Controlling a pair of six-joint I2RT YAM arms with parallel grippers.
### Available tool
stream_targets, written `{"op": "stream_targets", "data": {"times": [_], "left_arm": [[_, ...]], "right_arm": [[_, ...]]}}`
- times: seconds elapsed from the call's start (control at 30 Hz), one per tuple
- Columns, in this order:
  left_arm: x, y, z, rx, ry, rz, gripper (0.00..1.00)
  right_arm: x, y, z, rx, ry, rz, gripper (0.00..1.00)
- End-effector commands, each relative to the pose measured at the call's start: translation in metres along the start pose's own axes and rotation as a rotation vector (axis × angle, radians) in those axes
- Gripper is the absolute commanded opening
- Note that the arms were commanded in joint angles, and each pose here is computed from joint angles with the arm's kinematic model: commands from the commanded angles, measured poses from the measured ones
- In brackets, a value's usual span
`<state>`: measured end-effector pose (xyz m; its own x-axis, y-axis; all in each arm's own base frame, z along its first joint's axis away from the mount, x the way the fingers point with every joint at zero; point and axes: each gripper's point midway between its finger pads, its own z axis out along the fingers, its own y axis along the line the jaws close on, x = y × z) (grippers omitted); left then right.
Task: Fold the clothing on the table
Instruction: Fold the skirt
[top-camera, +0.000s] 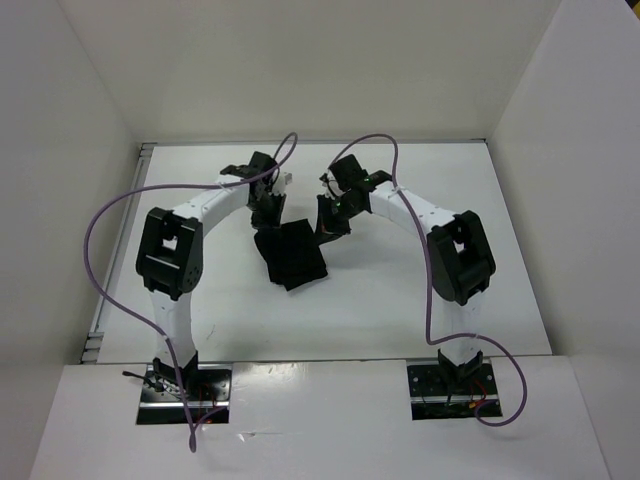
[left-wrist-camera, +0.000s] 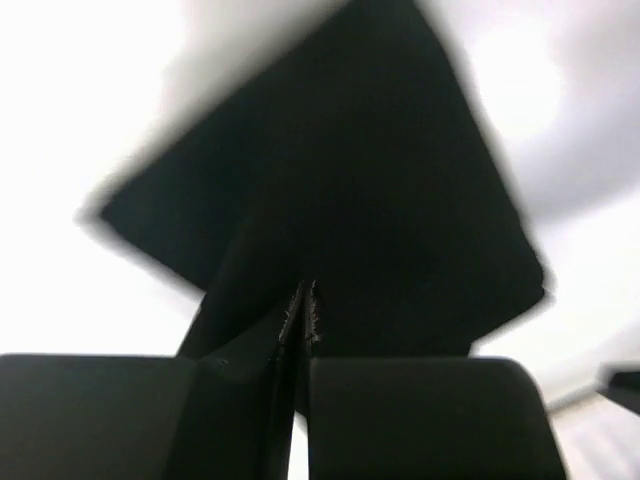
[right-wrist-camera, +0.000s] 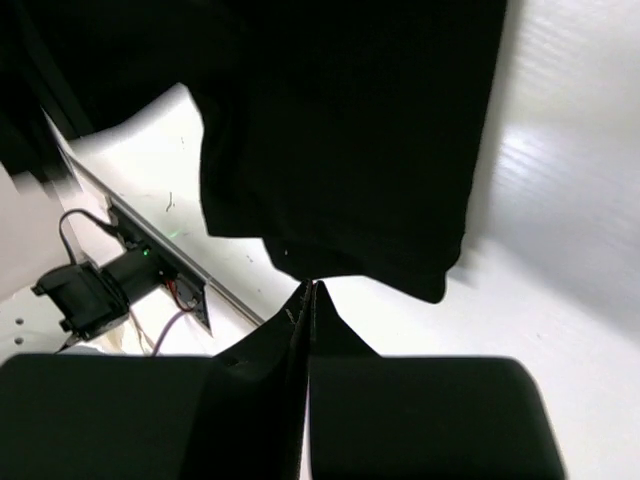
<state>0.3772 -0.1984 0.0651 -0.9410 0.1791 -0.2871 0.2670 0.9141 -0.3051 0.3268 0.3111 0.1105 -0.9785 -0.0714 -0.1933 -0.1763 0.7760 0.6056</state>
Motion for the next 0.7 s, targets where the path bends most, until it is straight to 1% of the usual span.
{"op": "stream_targets", "data": {"times": [0.0, 0.07, 0.13, 0.23, 0.27, 0.3, 0.33, 0.37, 0.43, 0.47, 0.5, 0.53, 0.57, 0.6, 0.63, 0.67], "left_arm": [[-0.016, 0.055, -0.016, -0.194, -0.046, -0.085, 0.08], [-0.015, 0.078, -0.029, -0.277, -0.062, -0.112, 0.08], [-0.011, 0.091, -0.034, -0.324, -0.064, -0.126, 0.1], [-0.003, 0.098, -0.031, -0.339, -0.043, -0.139, 0.1], [-0.003, 0.098, -0.031, -0.339, -0.044, -0.148, 0.1], [-0.005, 0.094, -0.03, -0.319, -0.051, -0.147, 0.1], [-0.005, 0.088, -0.034, -0.294, -0.061, -0.155, 0.1], [-0.009, 0.073, -0.045, -0.225, -0.095, -0.147, 0.1], [-0.014, 0.054, -0.057, -0.138, -0.14, -0.14, 0.11], [-0.016, 0.036, -0.068, -0.057, -0.165, -0.126, 0.13], [-0.015, 0.026, -0.069, -0.026, -0.171, -0.118, 0.13], [-0.004, 0.019, -0.065, -0.004, -0.143, -0.126, 0.13], [-0.006, 0.013, -0.066, 0.03, -0.161, -0.116, 0.13], [-0.001, 0.006, -0.06, 0.053, -0.15, -0.12, 0.13], [0.01, 0.006, -0.051, 0.068, -0.12, -0.146, 0.13], [0.011, 0.004, -0.047, 0.084, -0.122, -0.155, 0.13]], "right_arm": [[0.0, 0.013, -0.001, -0.045, -0.013, -0.042, 0.0], [0.001, 0.015, -0.001, -0.055, -0.007, -0.043, 0.01], [0.001, 0.015, -0.001, -0.055, -0.008, -0.052, 0.01], [0.003, 0.014, 0.0, -0.055, 0.011, -0.052, 0.01], [0.004, 0.016, 0.003, -0.057, 0.016, -0.068, 0.02], [0.004, 0.016, 0.003, -0.057, 0.016, -0.077, 0.02], [0.004, 0.019, 0.001, -0.066, 0.021, -0.077, 0.05], [0.006, 0.021, 0.004, -0.066, 0.031, -0.107, 0.07], [0.012, 0.023, 0.008, -0.072, 0.059, -0.114, 0.11], [0.013, 0.019, 0.013, -0.066, 0.07, -0.107, 0.11], [0.017, 0.013, 0.019, -0.057, 0.087, -0.095, 0.12], [0.02, 0.012, 0.023, -0.074, 0.103, -0.091, 0.12], [0.019, 0.013, 0.026, -0.088, 0.107, -0.092, 0.12], [0.023, 0.009, 0.033, -0.092, 0.132, -0.088, 0.12], [0.028, 0.014, 0.037, -0.121, 0.151, -0.094, 0.13], [0.028, 0.015, 0.04, -0.138, 0.156, -0.095, 0.13]]}}
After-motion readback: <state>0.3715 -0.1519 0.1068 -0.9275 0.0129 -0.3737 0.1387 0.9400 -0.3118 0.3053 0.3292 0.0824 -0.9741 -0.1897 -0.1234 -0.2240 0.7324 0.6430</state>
